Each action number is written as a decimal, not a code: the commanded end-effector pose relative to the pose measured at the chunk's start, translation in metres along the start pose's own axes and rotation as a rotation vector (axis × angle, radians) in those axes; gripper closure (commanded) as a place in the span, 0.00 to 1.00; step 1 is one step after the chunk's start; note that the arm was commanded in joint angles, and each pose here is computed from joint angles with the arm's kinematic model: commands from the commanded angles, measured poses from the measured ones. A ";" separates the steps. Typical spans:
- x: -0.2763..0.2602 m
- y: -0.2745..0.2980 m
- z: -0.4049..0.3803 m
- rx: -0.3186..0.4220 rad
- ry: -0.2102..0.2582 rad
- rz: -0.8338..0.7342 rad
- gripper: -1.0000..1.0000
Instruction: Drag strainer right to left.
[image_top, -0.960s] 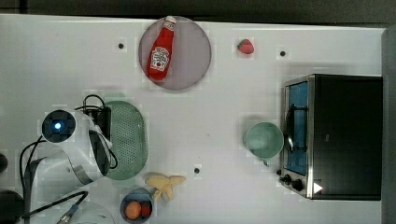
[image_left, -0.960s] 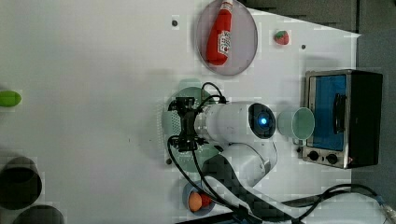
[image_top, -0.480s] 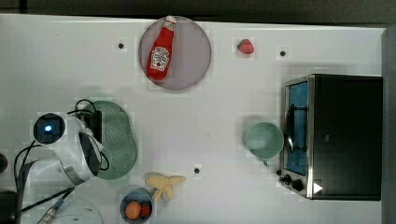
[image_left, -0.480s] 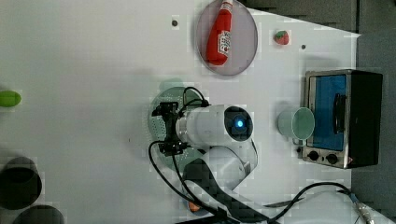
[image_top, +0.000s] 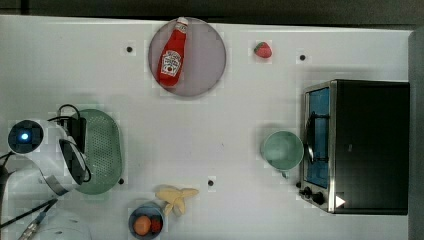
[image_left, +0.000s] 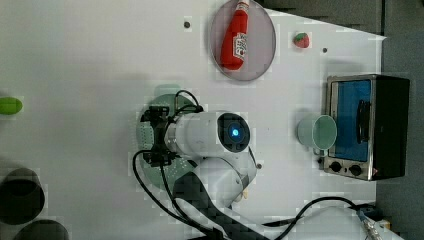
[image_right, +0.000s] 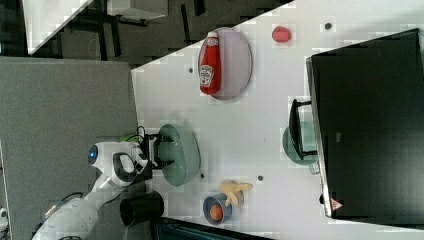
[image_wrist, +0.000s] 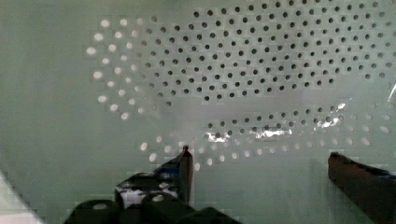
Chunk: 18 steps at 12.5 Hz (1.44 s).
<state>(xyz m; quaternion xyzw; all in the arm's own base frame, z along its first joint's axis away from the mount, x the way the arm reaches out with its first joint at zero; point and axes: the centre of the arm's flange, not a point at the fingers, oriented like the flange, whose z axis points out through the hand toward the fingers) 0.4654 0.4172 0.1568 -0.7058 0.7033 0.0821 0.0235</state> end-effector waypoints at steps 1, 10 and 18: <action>-0.029 0.001 -0.009 0.021 -0.030 0.030 0.00; 0.067 -0.051 -0.194 -0.019 0.115 -0.380 0.00; 0.331 -0.022 -0.450 -0.059 0.246 -0.705 0.00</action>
